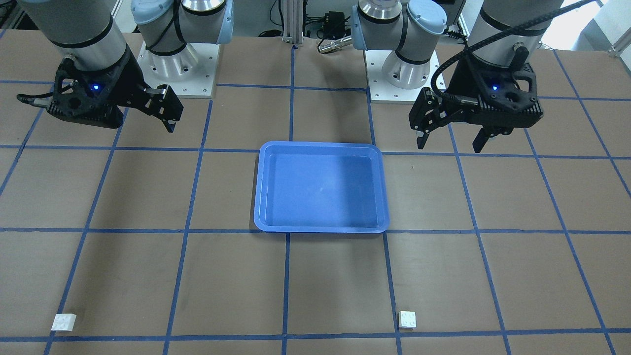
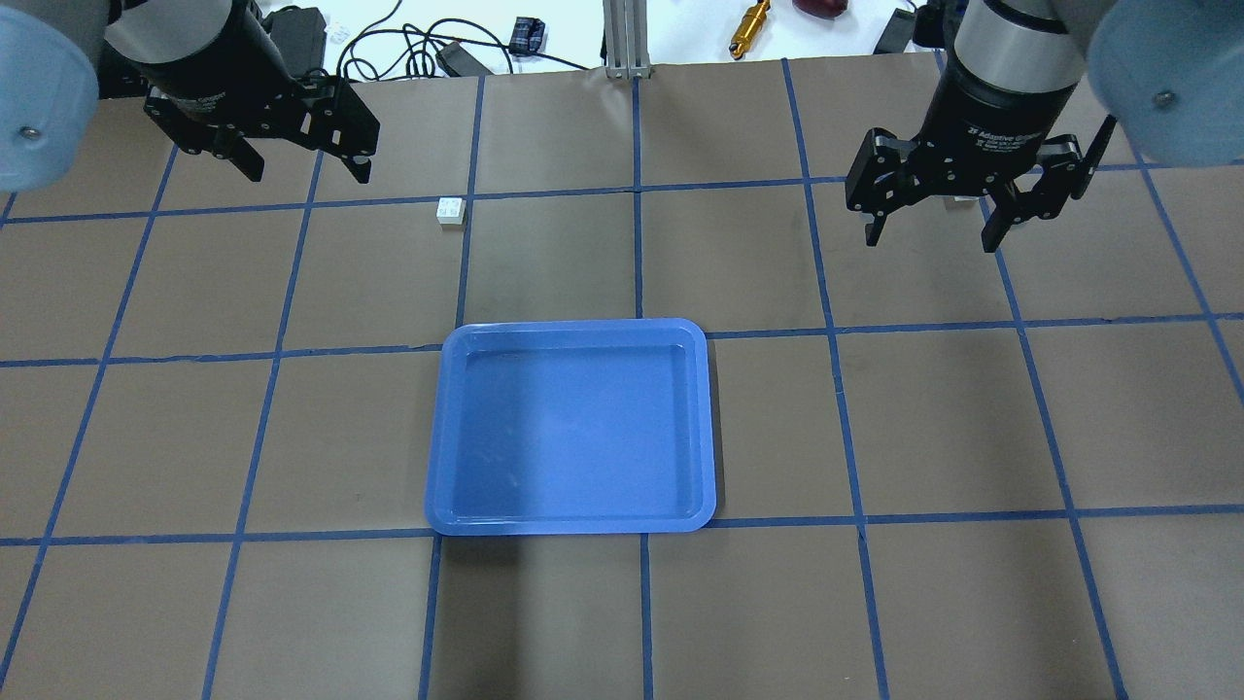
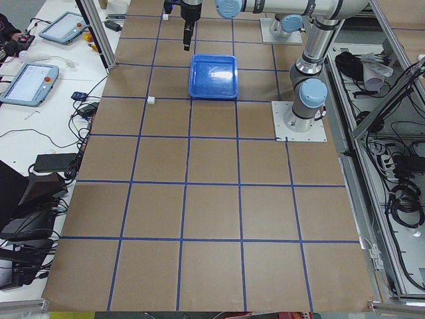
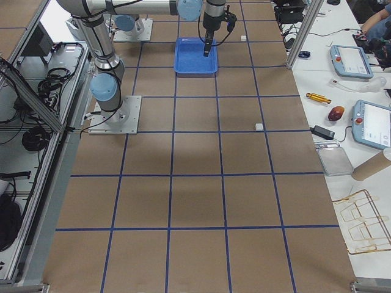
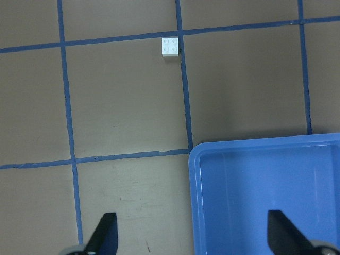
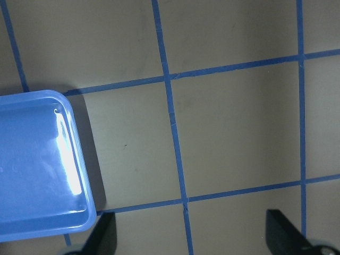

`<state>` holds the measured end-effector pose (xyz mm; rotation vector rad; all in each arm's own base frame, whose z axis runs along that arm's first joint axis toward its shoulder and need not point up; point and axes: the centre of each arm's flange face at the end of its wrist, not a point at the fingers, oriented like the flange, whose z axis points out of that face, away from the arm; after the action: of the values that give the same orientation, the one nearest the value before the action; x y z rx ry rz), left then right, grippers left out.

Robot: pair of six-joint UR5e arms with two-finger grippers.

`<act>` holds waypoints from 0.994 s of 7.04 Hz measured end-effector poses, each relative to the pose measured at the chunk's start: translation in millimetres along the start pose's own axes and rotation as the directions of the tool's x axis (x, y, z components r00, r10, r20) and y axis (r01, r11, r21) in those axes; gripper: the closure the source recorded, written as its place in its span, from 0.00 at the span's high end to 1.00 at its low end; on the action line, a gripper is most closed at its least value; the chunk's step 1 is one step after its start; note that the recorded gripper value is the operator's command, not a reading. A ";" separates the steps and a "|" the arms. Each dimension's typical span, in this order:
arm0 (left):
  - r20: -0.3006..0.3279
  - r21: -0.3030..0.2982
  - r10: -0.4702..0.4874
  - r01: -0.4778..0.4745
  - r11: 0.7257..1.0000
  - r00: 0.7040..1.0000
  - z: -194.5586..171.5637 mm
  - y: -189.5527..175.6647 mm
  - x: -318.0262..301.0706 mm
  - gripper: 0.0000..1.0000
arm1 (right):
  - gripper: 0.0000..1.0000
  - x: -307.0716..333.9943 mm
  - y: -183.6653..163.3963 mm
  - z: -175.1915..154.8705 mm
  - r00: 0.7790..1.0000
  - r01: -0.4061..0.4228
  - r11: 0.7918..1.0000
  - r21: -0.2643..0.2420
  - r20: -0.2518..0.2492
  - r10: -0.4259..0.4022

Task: Assemble white blocks and place on blue tray

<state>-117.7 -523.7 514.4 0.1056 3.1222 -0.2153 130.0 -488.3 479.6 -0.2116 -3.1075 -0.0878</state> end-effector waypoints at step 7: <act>-0.004 -0.018 0.000 0.000 1.000 1.000 11.5 -5.6 -1.4 1.00 | 1.00 -2.4 36.6 3.3 0.996 0.074 0.997 0.030 0.056 -0.076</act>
<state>-116.6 -530.9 503.8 0.1062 3.1277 -0.1875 137.2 -452.3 478.3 -0.0982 -3.1715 -0.0401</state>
